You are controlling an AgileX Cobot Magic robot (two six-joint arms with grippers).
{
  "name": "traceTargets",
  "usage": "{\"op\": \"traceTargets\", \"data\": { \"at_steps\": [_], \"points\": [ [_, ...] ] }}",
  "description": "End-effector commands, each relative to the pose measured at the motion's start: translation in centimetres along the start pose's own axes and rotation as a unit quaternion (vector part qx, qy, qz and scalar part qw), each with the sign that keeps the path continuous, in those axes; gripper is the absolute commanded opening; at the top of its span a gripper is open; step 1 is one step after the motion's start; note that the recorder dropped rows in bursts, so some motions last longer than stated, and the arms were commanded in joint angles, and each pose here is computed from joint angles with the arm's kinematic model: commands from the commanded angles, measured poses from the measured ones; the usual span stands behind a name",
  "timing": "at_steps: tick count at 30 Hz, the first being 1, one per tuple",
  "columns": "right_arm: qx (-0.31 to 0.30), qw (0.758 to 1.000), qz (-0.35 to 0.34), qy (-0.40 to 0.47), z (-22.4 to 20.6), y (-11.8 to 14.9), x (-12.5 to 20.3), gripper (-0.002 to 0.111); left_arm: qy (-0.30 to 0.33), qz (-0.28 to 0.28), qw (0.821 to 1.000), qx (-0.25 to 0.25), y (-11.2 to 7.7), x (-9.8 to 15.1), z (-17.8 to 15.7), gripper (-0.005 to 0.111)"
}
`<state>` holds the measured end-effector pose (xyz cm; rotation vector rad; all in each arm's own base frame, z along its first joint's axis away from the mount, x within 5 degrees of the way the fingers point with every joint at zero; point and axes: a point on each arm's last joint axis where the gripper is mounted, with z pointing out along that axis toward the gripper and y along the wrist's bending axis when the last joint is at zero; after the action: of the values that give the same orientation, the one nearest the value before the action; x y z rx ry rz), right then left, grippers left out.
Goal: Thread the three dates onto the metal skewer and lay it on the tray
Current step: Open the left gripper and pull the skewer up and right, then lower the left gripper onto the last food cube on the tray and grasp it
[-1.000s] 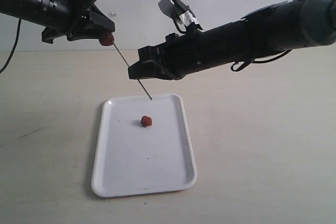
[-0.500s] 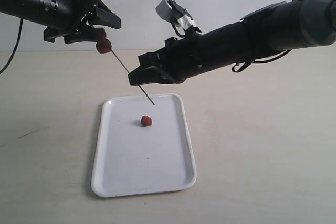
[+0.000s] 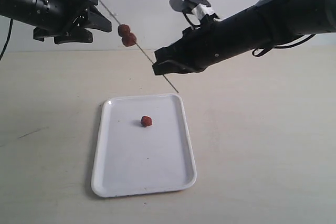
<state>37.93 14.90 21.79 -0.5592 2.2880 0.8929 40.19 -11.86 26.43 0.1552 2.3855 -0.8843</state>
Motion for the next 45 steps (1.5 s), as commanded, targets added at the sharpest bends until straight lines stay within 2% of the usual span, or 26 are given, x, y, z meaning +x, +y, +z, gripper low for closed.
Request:
{"op": "traceTargets", "data": {
  "at_steps": [1,6,10,13,16,20,24,28,34,39,41,45],
  "points": [
    [0.035,0.999,-0.016,-0.025,-2.9,-0.7,-1.4,0.0,0.014,0.02,1.0,-0.005,-0.1,0.3,-0.1,0.058],
    [0.079,0.997,-0.007,-0.019,-5.8,-1.6,-1.7,0.0,0.064,0.067,0.996,0.003,-1.3,1.5,0.6,0.058],
    [0.12,0.993,-0.015,0.01,-7.2,-1.6,-1.5,0.0,0.106,0.139,0.985,0.004,-3.4,3.1,1.8,0.058],
    [0.147,0.988,-0.02,0.05,-7.7,-1.8,-0.9,0.0,0.134,0.204,0.97,-0.008,-5.1,4.5,3.2,0.058],
    [0.177,0.981,-0.017,0.075,-7.9,-2.4,-0.3,0.0,0.177,0.271,0.946,-0.022,-6.3,6.5,5.1,0.058],
    [0.216,0.972,-0.016,0.088,-7.9,-3.3,0.4,0.0,0.217,0.326,0.918,-0.057,-6.9,8.8,7.6,0.058],
    [0.229,0.968,-0.025,0.1,-7.8,-3.7,1.2,0.0,0.233,0.294,0.921,-0.102,-6.7,9.8,9.8,0.058],
    [0.228,0.968,-0.029,0.105,-7.7,-3.8,1.5,0.0,0.255,0.272,0.921,-0.107,-6.8,10.5,11.7,0.058],
    [0.227,0.967,-0.038,0.107,-7.6,-3.8,1.5,0.0,0.245,0.252,0.924,-0.153,-5.9,10.3,13.7,0.058],
    [0.232,0.965,-0.046,0.114,-7.7,-3.9,1.6,0.0,0.241,0.275,0.915,-0.169,-5.5,10.1,13.9,0.058],
    [0.236,0.963,-0.054,0.122,-7.7,-4.0,1.7,0.0,0.244,0.314,0.901,-0.175,-5.3,9.9,13.9,0.058],
    [0.237,0.962,-0.057,0.125,-7.8,-4.0,1.7,0.0,0.255,0.395,0.869,-0.154,-5.3,9.9,13.9,0.058]
  ]
}}
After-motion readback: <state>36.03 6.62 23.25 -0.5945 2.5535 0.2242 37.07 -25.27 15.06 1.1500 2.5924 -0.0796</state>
